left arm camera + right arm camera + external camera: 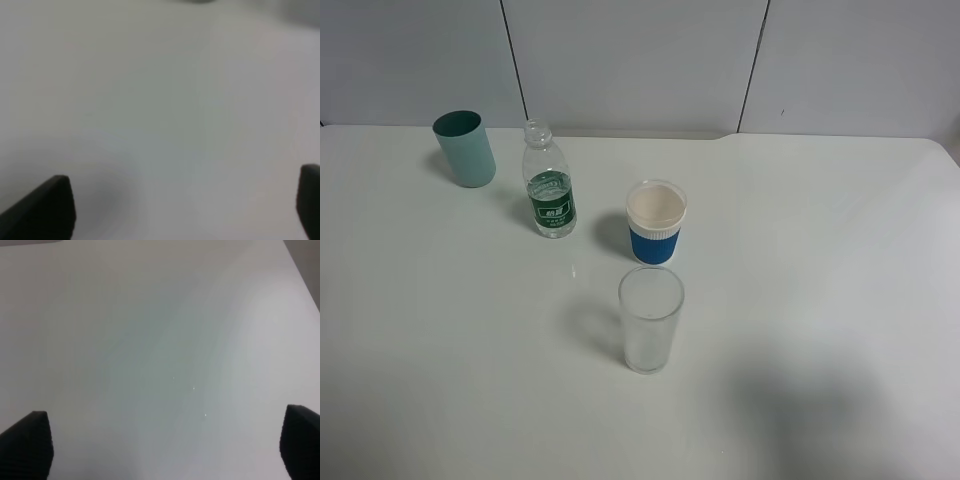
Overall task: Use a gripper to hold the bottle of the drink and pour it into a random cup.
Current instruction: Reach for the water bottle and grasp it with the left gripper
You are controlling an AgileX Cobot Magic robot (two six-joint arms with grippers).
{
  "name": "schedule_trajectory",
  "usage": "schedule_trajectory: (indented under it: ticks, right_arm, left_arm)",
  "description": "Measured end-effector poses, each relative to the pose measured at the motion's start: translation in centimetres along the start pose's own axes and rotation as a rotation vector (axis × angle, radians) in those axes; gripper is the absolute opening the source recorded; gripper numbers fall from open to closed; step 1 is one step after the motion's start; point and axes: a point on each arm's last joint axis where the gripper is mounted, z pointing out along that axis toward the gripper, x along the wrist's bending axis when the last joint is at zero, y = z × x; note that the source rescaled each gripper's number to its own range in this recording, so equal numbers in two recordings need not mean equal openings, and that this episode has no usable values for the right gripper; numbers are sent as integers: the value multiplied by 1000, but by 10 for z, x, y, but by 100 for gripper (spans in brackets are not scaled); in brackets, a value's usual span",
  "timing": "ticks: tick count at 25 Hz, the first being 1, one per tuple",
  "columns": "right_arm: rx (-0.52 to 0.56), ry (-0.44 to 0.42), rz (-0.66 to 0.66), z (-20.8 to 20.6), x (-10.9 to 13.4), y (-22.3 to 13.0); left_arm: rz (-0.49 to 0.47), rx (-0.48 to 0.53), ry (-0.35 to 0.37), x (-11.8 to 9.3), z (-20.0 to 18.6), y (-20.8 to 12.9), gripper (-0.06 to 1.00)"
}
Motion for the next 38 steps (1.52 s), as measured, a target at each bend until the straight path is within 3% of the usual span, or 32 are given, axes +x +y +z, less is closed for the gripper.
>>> schedule_trajectory:
  ticks: [7,18,38]
  right_arm:
    - [0,0,0,0,0,0]
    - [0,0,0,0,0,0]
    - [0,0,0,0,0,0]
  left_arm:
    - [58,37,-22,-1,14,3,78]
    - [342,39,-173,-29,50,16,78]
    - [452,-93,-259,-74,112,33,78]
